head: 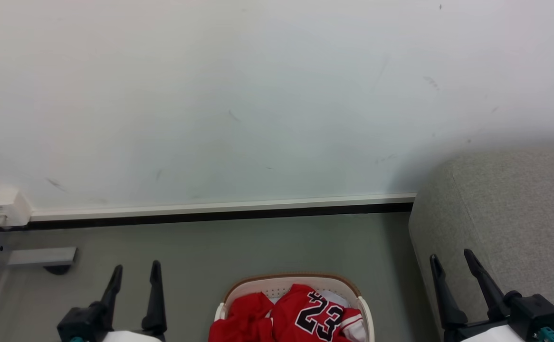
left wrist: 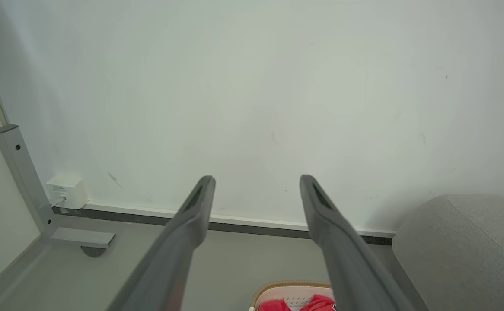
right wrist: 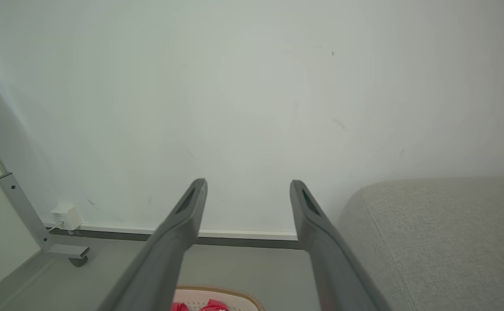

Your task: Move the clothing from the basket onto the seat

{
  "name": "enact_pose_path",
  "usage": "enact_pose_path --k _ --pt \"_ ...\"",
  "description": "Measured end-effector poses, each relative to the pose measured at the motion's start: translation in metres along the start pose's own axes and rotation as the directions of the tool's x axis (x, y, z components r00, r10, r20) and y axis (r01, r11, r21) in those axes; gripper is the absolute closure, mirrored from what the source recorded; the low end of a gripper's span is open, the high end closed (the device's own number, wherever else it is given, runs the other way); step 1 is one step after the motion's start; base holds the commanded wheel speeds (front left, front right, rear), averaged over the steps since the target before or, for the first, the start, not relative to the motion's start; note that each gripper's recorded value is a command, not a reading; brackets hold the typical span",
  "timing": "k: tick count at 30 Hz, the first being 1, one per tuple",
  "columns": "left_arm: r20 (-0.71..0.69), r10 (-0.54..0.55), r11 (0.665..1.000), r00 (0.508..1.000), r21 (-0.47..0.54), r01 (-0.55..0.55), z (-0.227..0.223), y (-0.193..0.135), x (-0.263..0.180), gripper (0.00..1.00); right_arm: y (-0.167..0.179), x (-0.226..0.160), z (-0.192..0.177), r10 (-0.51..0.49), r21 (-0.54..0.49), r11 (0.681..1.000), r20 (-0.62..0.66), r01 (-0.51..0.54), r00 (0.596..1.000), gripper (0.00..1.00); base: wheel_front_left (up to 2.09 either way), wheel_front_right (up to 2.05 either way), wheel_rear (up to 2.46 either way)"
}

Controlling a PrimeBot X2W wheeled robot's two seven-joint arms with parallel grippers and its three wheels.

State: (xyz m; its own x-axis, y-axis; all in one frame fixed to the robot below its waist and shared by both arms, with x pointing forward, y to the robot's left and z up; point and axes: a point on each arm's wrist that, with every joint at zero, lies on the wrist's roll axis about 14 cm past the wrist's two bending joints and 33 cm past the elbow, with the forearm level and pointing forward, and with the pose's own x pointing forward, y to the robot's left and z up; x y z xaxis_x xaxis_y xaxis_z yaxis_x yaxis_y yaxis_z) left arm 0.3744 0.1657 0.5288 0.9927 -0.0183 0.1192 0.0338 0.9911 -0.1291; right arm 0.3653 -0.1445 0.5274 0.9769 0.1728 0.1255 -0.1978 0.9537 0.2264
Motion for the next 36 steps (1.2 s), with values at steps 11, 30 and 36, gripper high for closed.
enact_pose_path --k 11,30,36 --pt "0.023 -0.022 0.998 1.0 0.061 0.02 0.003 -0.005 -0.001 0.0 0.002 -0.001 0.009 0.012 -0.069 0.998 0.033 -0.009 0.999 0.0 0.0 0.0 0.0" --pt "0.037 -0.038 0.992 0.999 0.124 0.033 0.003 -0.008 -0.001 0.0 0.005 -0.001 0.014 0.031 -0.132 0.991 0.058 -0.024 0.998 0.0 0.0 0.0 0.0" --pt "0.03 -0.042 0.992 0.999 0.12 0.038 0.001 -0.009 0.001 0.0 0.003 -0.001 0.013 0.024 -0.124 0.992 0.055 -0.017 0.998 0.0 0.0 0.0 0.0"
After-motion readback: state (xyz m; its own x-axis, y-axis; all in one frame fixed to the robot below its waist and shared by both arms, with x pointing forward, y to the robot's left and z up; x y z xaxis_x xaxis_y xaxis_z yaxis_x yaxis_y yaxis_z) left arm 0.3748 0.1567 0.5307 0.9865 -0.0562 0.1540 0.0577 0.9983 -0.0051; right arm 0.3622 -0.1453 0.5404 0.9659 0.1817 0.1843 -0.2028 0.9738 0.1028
